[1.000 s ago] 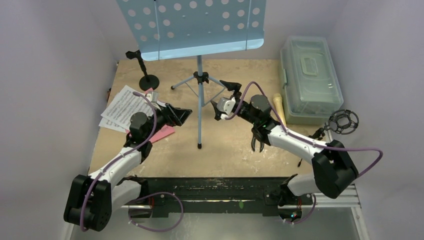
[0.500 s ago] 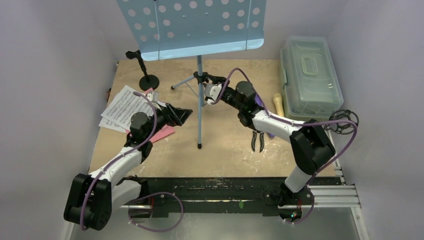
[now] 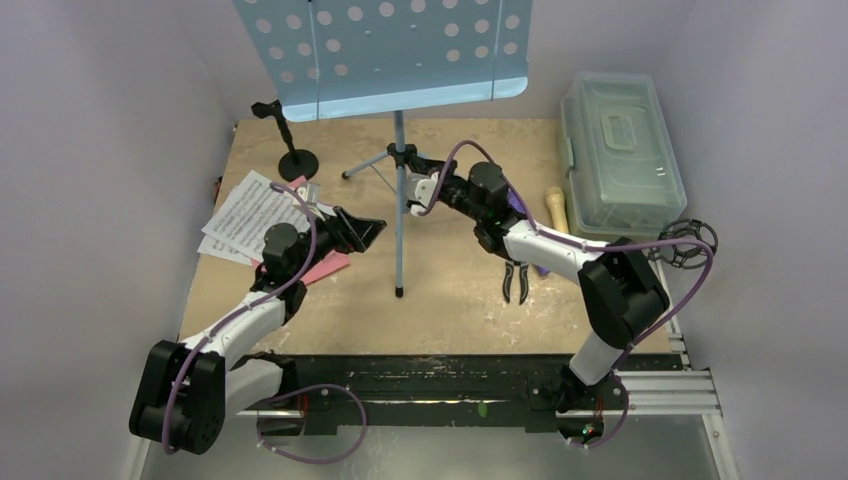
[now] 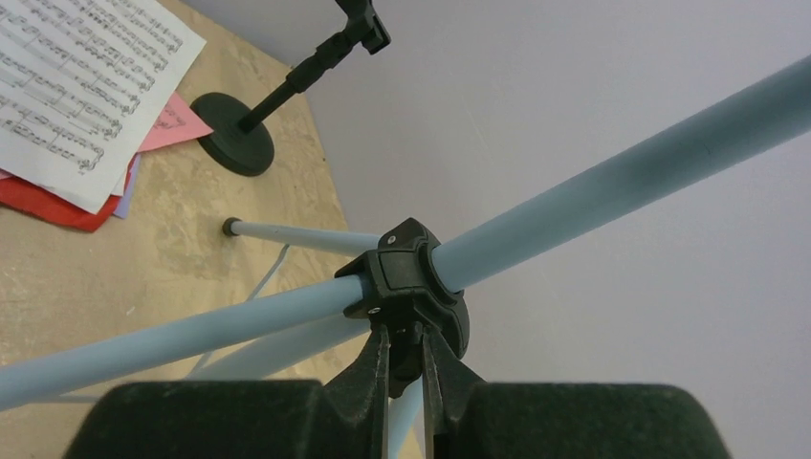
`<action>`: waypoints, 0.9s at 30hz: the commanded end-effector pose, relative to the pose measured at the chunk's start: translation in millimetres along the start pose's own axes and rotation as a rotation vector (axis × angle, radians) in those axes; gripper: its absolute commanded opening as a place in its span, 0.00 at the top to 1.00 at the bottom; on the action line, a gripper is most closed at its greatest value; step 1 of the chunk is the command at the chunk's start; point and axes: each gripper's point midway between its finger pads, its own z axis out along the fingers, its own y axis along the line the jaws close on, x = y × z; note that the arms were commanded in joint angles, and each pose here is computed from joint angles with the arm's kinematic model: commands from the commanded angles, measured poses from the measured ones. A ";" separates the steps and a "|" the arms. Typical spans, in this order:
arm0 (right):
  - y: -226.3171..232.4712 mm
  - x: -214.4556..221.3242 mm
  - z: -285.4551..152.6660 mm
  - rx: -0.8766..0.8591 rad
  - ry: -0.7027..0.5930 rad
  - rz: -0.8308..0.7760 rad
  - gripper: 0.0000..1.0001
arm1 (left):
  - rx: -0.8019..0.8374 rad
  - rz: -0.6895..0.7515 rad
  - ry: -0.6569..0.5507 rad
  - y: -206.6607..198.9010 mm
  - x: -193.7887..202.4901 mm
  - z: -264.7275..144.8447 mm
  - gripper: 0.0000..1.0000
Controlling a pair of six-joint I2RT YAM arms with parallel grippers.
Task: Pack up the instrument practice props
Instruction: Unscrew the knob on the music stand.
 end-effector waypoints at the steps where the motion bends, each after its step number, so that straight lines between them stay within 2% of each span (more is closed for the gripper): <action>1: -8.9 -10.4 0.7 -0.026 -0.016 -0.172 0.93 | 0.037 0.018 -0.010 -8.9 -3.6 0.1 0.13; 3: -6.5 -9.5 0.0 -0.051 -0.021 -0.301 0.95 | 0.037 0.017 -0.010 -9.2 -3.9 0.0 0.13; 7: 9.9 1.6 -3.1 -0.135 -0.018 -0.683 0.96 | 0.035 0.018 -0.009 -9.2 -3.9 -0.1 0.13; 10: 16.5 12.1 -1.0 -0.168 0.004 -0.869 0.92 | 0.034 0.017 -0.005 -9.1 -3.4 -0.1 0.13; 16: 29.7 13.1 -4.8 -0.199 -0.030 -0.980 0.81 | 0.022 0.020 0.000 -7.2 -1.7 -2.0 0.13; 21: 41.8 17.7 -16.2 -0.242 -0.025 -1.010 0.72 | 0.020 0.016 0.007 -5.9 -0.3 -1.0 0.13; 27: 46.6 15.4 -26.4 -0.252 -0.038 -1.035 0.56 | 0.015 0.013 0.011 -5.1 0.1 -0.6 0.13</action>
